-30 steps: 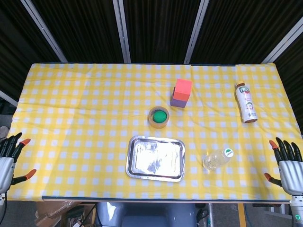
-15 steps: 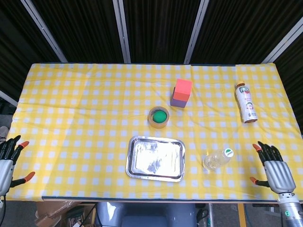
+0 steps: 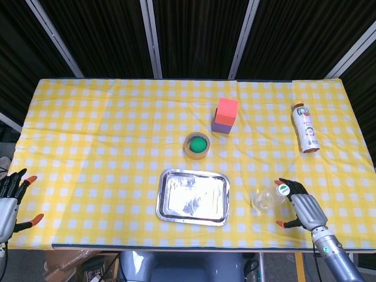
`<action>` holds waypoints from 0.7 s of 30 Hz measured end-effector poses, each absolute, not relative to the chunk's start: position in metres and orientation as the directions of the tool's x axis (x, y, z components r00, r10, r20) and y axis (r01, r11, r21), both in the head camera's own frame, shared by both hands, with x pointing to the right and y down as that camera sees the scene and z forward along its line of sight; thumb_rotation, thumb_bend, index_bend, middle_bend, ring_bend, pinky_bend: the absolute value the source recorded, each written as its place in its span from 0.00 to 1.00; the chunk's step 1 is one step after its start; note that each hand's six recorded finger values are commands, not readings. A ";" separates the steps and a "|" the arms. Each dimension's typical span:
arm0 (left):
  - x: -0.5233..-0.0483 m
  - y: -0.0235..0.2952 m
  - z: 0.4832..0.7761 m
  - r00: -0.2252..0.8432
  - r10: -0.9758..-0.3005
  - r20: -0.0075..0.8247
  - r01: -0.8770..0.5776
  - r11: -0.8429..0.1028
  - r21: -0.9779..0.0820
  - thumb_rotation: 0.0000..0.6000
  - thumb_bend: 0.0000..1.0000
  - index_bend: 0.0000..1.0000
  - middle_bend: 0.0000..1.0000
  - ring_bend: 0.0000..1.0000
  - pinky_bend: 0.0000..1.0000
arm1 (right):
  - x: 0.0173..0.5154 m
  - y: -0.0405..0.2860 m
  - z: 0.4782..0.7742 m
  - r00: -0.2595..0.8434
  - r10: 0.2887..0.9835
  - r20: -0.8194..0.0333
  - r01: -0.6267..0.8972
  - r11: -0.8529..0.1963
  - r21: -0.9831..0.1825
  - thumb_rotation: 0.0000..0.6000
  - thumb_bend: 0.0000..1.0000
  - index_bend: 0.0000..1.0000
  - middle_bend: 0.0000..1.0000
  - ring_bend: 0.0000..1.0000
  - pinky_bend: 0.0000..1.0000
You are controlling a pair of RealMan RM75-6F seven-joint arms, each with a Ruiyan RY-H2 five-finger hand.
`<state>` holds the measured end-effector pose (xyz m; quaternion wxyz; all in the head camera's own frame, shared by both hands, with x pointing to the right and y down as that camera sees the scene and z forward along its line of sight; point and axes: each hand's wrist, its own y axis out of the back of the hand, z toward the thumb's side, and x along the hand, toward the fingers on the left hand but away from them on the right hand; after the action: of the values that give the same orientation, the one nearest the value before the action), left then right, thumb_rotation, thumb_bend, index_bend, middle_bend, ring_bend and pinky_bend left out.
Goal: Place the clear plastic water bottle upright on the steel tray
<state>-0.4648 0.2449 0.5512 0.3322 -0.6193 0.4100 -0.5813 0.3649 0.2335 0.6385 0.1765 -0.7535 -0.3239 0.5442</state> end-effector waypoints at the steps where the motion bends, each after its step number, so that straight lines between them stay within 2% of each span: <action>1: -0.465 0.245 0.552 -0.013 -0.893 0.449 -0.121 -0.444 -0.888 1.00 0.15 0.15 0.01 0.00 0.00 | 0.359 0.232 0.640 0.207 0.672 -0.711 0.315 -0.734 -0.602 1.00 0.12 0.13 0.12 0.00 0.00; 6: -0.465 0.245 0.554 -0.019 -0.890 0.455 -0.116 -0.450 -0.885 1.00 0.15 0.15 0.01 0.00 0.00 | 0.346 0.227 0.644 0.221 0.657 -0.721 0.408 -0.734 -0.543 1.00 0.13 0.21 0.20 0.00 0.00; 10: -0.464 0.246 0.555 -0.019 -0.889 0.458 -0.113 -0.454 -0.884 1.00 0.15 0.15 0.00 0.00 0.00 | 0.342 0.226 0.648 0.221 0.660 -0.718 0.435 -0.725 -0.533 1.00 0.12 0.28 0.28 0.05 0.00; 15: -0.462 0.247 0.558 -0.015 -0.884 0.468 -0.102 -0.464 -0.880 1.00 0.15 0.15 0.00 0.00 0.00 | 0.338 0.222 0.652 0.205 0.677 -0.707 0.524 -0.686 -0.505 1.00 0.16 0.48 0.45 0.17 0.00; 17: -0.462 0.248 0.559 -0.015 -0.882 0.471 -0.098 -0.468 -0.878 1.00 0.15 0.15 0.00 0.00 0.00 | 0.337 0.219 0.653 0.196 0.690 -0.697 0.574 -0.657 -0.489 1.00 0.22 0.60 0.51 0.22 0.00; 21: -0.462 0.248 0.561 -0.019 -0.879 0.476 -0.095 -0.473 -0.876 1.00 0.15 0.15 0.00 0.00 0.00 | 0.338 0.212 0.653 0.169 0.723 -0.670 0.678 -0.578 -0.454 1.00 0.32 0.73 0.59 0.27 0.00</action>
<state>-0.4617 0.2478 0.5606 0.3294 -0.6182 0.3939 -0.5951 0.3377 0.2121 0.6527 0.0251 -0.7640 -0.4585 0.4534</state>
